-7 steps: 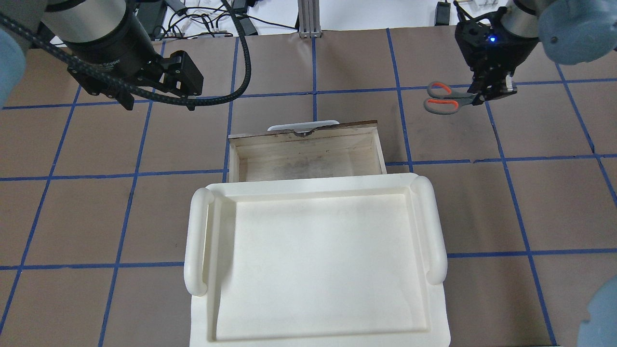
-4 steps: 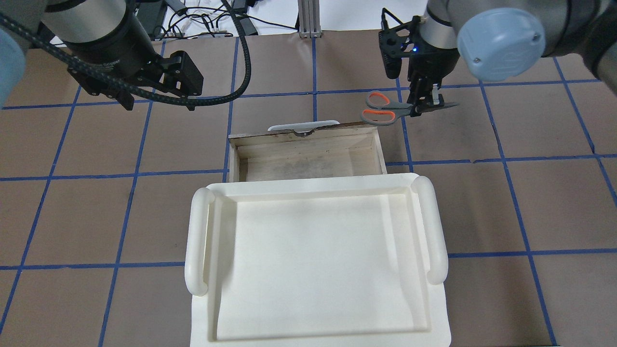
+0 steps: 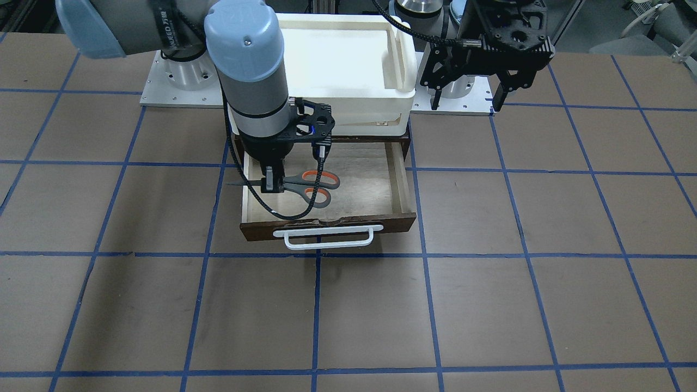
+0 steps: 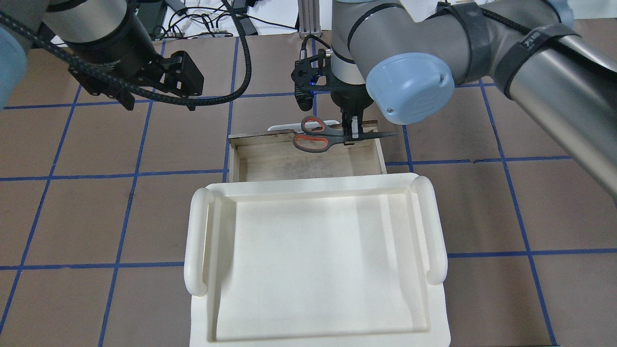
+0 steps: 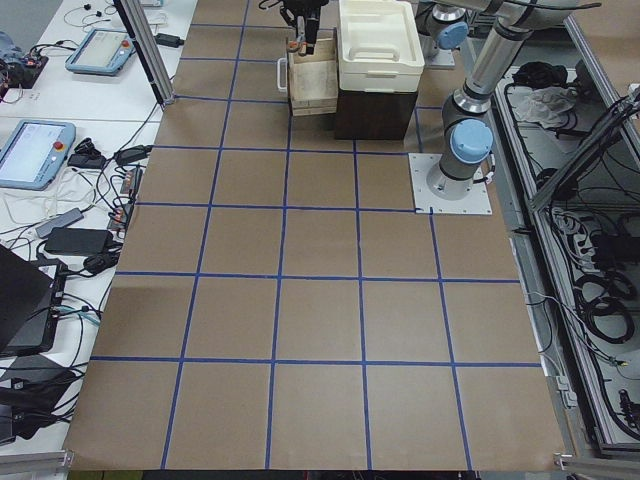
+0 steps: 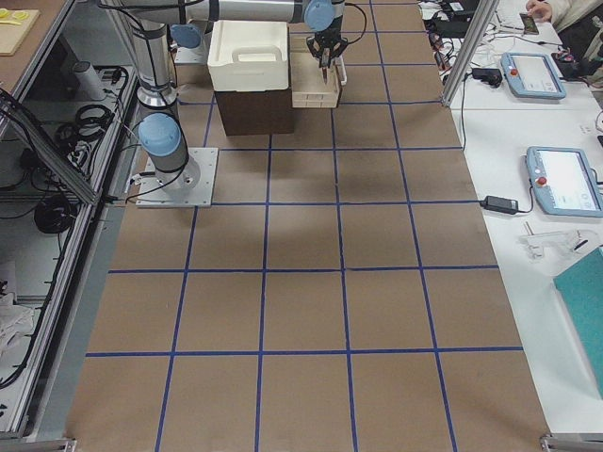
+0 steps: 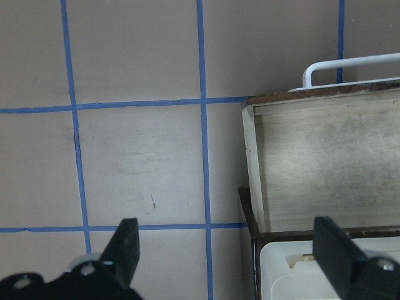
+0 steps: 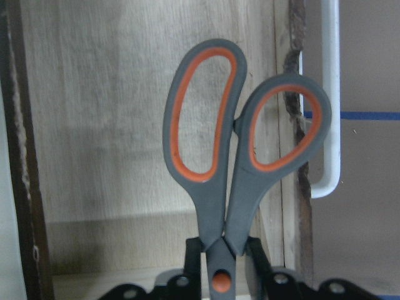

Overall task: Put scissors in drawer and close it
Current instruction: 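Carry the scissors with the right gripper over the open drawer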

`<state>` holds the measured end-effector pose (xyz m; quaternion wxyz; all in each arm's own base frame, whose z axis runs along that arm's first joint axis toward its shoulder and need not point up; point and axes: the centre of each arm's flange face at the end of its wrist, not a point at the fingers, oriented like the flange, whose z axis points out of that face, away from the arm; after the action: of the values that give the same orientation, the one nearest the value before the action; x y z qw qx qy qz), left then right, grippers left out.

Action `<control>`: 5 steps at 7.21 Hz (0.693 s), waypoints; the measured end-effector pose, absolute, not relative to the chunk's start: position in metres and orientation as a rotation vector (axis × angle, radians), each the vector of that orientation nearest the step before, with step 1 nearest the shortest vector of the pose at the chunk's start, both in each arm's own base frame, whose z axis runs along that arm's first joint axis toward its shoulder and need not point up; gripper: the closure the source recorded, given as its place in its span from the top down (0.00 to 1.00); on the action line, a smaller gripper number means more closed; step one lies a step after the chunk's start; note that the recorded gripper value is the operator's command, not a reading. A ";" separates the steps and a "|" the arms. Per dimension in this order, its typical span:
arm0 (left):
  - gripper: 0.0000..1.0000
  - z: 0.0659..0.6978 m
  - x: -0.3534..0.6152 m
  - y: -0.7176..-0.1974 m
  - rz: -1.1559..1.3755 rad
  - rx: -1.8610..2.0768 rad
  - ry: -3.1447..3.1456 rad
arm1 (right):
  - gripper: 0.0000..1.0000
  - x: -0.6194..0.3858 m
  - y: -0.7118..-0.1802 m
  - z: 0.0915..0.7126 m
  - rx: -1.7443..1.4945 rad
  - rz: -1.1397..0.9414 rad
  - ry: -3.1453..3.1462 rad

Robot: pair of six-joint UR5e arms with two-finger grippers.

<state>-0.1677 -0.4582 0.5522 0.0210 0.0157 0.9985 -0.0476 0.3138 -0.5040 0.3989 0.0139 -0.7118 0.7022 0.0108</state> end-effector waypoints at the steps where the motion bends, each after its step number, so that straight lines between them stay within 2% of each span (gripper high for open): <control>1: 1.00 0.552 -0.168 -0.458 -0.147 0.048 3.096 | 0.00 0.331 -0.495 0.395 -2.228 0.037 2.171; 5: 1.00 0.552 -0.168 -0.459 -0.146 0.048 3.096 | 0.00 0.368 -0.489 0.364 -2.262 0.056 2.124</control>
<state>-0.1679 -0.4588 0.5517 0.0211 0.0156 0.9985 -0.0471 0.3682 -0.4891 0.3641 0.0193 -0.7288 0.6842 0.0180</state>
